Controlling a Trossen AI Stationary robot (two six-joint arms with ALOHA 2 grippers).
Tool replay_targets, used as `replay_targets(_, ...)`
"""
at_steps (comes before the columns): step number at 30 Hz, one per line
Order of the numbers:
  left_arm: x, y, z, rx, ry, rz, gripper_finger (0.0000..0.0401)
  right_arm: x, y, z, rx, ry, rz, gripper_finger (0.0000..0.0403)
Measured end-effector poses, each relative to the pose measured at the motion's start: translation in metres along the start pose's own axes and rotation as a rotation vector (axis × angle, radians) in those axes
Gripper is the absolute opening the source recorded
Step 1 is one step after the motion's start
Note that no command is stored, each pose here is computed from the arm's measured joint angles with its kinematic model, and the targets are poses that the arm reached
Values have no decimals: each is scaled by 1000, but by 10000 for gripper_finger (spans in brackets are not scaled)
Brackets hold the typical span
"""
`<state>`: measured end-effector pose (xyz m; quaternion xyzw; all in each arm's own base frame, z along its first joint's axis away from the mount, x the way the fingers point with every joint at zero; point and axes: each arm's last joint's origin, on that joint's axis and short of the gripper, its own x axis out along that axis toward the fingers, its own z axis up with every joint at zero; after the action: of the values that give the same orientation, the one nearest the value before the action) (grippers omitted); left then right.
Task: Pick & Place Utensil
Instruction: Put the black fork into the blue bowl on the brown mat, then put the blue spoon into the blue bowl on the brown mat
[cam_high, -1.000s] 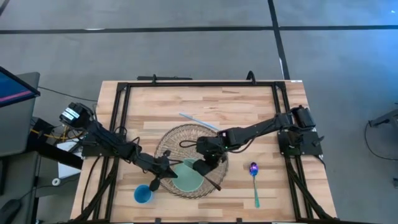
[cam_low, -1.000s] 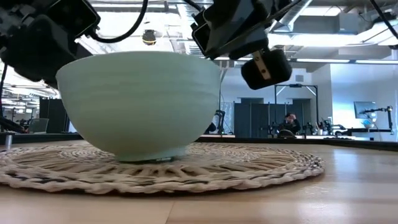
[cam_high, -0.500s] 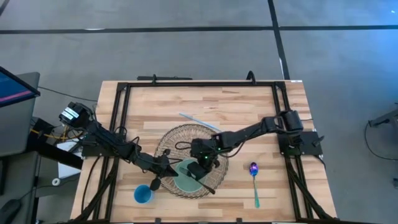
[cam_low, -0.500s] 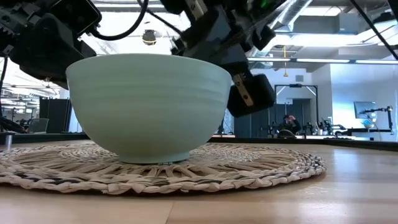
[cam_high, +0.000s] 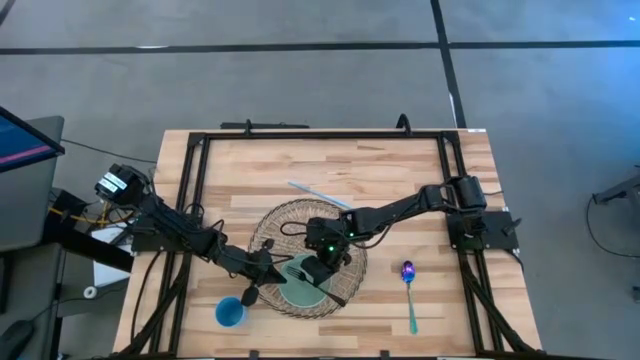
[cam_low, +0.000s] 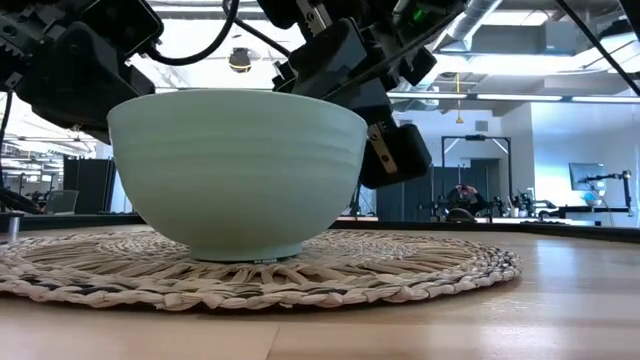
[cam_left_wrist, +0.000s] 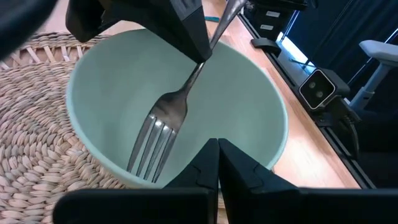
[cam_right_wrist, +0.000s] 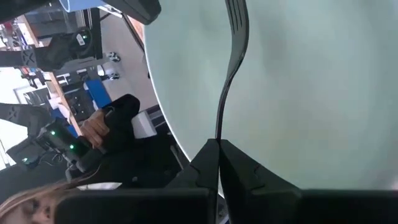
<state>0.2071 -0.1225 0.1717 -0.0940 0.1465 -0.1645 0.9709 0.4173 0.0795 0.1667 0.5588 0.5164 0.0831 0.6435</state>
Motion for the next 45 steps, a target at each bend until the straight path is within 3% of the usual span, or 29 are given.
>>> replay_targets(12,0,0,0,-1,-1,0,8,-3,-2,4,14,-19,-5,74)
replay_targets(22,0,0,0,-3,-1,0,8,-8,-2,10,14,-28,16,79)
replay_targets(30,0,0,0,-4,-1,0,6,-21,17,9,-120,-26,134,79)
replay_targets(38,0,-1,2,-4,-25,-7,8,-48,53,-18,-249,-56,205,79)
replay_targets(45,0,-1,5,-5,-47,-12,10,-58,80,-66,-417,-110,180,79)
